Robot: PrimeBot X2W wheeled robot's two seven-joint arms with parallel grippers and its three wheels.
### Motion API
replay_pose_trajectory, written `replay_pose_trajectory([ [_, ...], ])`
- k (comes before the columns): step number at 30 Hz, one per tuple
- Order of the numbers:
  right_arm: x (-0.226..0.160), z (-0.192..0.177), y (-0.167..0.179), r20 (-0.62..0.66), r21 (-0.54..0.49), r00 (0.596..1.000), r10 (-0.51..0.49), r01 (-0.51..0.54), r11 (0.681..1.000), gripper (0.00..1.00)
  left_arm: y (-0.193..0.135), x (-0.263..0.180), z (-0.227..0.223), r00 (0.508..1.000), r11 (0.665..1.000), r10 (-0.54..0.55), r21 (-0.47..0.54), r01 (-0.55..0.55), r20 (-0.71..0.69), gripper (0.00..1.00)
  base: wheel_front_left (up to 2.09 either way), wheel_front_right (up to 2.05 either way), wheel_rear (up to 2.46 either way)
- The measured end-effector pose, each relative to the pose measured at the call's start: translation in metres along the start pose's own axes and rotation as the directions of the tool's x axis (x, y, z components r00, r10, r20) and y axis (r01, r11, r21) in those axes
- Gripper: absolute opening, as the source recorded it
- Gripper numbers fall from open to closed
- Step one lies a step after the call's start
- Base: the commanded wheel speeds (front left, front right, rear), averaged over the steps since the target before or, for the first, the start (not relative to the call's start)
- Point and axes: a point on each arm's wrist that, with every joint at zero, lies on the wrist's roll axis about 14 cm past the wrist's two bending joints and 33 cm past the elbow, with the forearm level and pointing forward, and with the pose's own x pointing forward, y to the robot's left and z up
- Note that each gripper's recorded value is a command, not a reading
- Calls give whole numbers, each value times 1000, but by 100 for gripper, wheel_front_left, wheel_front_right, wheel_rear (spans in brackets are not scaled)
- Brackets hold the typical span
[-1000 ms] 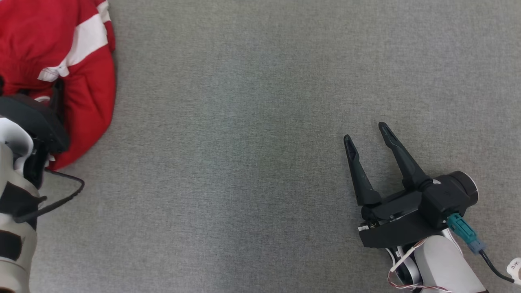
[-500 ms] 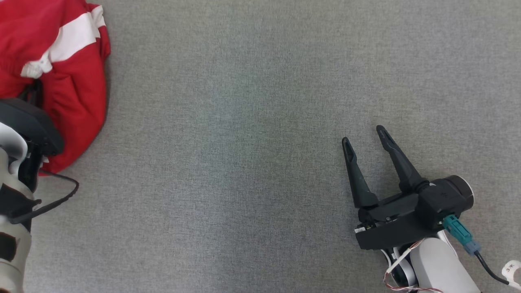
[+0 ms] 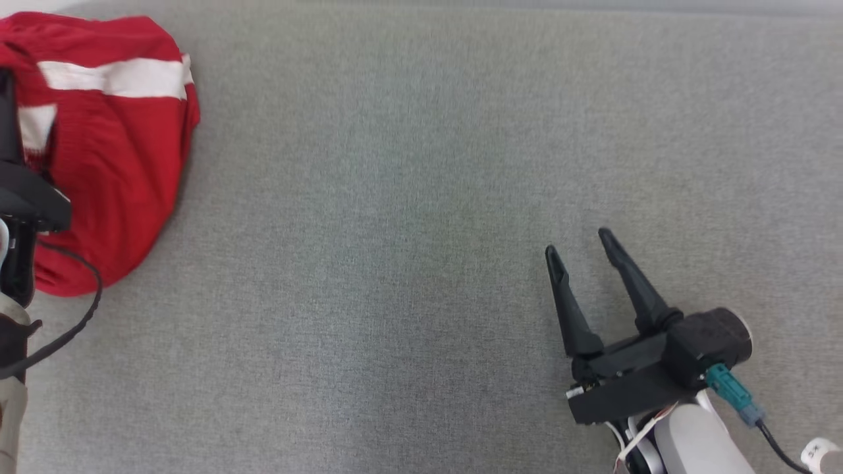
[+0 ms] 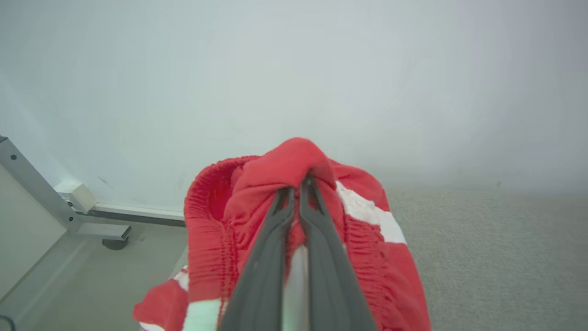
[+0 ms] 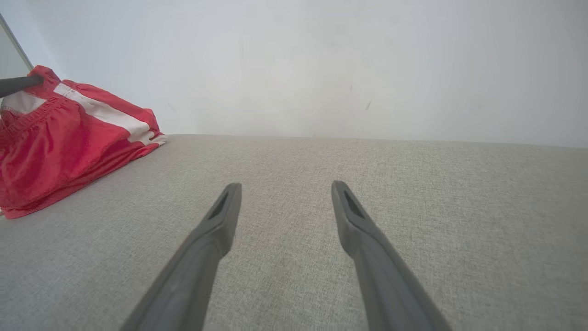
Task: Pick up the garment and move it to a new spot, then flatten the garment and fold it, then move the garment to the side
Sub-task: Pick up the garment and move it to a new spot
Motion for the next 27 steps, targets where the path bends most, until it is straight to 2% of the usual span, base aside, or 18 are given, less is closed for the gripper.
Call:
replay_pose_trajectory([
  [8,-12,24,10,37,-6,999,-12,12,1000,100,-17,-19,83,967,998,-59,-5,62,248,0,0,0,0],
  [17,-34,50,19,79,-30,996,-39,42,999,100,-58,-54,155,900,983,-167,-1,183,401,0,0,0,0],
  [22,-50,63,18,102,-41,992,-73,77,996,100,-99,-74,185,855,955,-258,-15,295,449,0,0,0,0],
  [27,-68,72,13,118,-53,986,-119,126,991,100,-151,-91,203,801,904,-362,-32,427,477,0,0,0,0],
])
